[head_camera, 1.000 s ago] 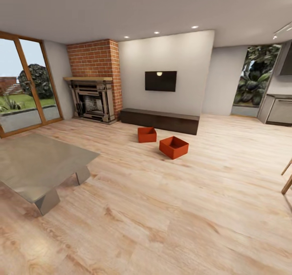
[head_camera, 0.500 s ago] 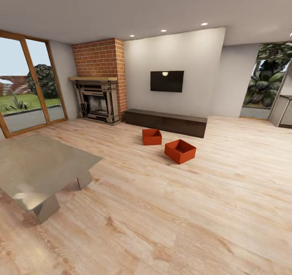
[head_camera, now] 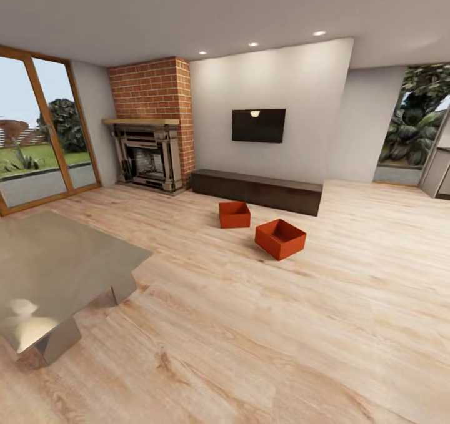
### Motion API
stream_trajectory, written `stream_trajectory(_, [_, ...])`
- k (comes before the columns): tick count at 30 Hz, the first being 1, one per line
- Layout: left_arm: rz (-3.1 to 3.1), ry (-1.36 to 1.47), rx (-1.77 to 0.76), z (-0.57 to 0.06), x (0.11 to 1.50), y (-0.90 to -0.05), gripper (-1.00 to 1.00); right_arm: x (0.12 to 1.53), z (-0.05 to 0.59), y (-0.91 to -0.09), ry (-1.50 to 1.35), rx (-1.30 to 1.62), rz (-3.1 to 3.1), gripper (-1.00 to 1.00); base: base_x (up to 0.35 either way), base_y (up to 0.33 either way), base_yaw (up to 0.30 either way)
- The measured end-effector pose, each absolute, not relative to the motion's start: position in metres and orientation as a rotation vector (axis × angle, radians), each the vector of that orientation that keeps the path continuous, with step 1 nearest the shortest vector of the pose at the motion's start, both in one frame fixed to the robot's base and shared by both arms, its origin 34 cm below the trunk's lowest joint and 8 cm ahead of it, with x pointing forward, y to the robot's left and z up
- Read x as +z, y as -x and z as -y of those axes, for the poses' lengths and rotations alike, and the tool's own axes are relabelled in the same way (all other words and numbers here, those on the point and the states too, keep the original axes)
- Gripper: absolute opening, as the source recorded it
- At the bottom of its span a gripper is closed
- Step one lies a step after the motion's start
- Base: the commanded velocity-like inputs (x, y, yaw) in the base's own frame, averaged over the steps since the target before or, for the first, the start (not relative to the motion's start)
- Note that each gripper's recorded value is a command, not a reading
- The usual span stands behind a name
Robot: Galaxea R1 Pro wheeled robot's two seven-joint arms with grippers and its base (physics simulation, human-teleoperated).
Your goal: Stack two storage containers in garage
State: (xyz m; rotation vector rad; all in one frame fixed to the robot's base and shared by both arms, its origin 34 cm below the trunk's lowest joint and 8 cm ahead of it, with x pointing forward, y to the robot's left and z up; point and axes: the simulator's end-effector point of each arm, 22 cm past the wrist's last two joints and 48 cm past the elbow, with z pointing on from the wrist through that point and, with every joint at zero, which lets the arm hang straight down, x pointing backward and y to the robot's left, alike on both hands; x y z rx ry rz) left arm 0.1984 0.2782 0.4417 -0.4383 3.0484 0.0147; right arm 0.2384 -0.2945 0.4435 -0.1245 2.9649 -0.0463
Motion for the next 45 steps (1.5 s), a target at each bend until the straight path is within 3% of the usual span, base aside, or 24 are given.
stream_trajectory(45, [-3.049,0.442,0.014,-0.2779,0.4417,-0.1979,1.0,0.4436,0.2957,-0.2382,0.127,-0.049,-2.965,1.0,0.322,0.0,0.0])
